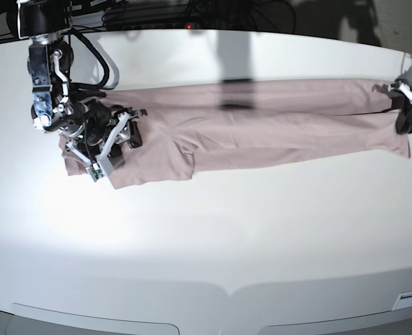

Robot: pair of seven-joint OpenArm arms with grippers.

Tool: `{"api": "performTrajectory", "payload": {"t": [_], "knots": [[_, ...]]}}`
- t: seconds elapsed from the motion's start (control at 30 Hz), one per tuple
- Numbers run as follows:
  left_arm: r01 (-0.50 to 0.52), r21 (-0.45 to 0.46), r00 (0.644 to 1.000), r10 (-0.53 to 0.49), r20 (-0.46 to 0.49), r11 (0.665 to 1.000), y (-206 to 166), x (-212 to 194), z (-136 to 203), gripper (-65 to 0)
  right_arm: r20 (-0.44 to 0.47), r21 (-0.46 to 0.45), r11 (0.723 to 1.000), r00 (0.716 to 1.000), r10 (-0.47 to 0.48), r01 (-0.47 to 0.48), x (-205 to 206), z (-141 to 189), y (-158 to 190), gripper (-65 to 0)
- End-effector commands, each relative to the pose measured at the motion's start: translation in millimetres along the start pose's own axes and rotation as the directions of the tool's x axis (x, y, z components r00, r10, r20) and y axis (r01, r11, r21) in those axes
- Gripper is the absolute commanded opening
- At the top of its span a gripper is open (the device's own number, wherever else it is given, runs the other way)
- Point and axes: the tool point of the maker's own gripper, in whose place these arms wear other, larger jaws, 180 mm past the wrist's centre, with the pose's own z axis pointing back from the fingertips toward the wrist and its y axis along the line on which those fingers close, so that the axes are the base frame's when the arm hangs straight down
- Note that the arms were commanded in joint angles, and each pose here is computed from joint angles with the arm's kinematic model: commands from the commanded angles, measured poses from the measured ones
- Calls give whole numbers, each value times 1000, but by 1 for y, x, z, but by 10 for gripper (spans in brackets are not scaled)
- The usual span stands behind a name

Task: Fold the T-shirt properly
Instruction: 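Lower the folded edge onto the shirt and open both grippers, then grasp the folded strip's ends with both grippers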

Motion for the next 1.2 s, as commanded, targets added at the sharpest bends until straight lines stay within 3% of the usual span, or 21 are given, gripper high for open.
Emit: {"api": "performTrajectory", "payload": {"t": [0.0, 0.1, 0.17, 0.33, 0.4, 0.5, 0.57, 0.67, 0.8, 0.97, 1.17], "knots": [[44, 11, 999, -44, 24, 999, 6, 12, 4, -640, -68, -17, 1000, 998, 14, -15, -13, 2, -5, -327], [102, 36, 995, -102, -24, 994, 11, 5, 4, -465, -68, -17, 1000, 998, 13, -15, -13, 2, -5, -327], [116, 44, 993, -115, -35, 992, 13, 3, 4, -409, -68, -17, 1000, 998, 14, -15, -13, 2, -5, -327], [121, 46, 992, -119, -38, 992, 13, 2, 4, -409, -72, -17, 1000, 997, 14, -15, -14, 2, -6, -327], [178, 67, 983, -173, -68, 982, 18, -2, 5, -409, -72, -17, 1000, 997, 13, -15, -14, 2, -5, -327], [264, 148, 962, -250, -106, 953, 35, -3, 7, -409, -71, -17, 1000, 997, 14, -15, -14, 2, -6, -327], [259, 209, 966, -247, -79, 943, 45, 5, 9, -409, -71, -17, 1000, 997, 14, -15, -14, 2, -5, -327], [144, 206, 987, -154, 37, 968, 39, 25, 8, -409, -71, -17, 1000, 997, 13, -15, -13, 2, -6, -327], [-73, 56, 976, 59, 211, 996, 6, 63, 9, -409, -67, -17, 1000, 998, 13, -14, -13, 2, -5, -327], [-178, -25, 950, 179, 256, 984, -29, 65, 4, -409, -62, -17, 1000, 998, 13, -14, -12, 2, -5, -327], [-279, 212, 948, 235, 213, 936, -9, 12, -12, -412, -18, -6, 1000, 1000, 4, -5, 1, 0, -4, -327]]}}
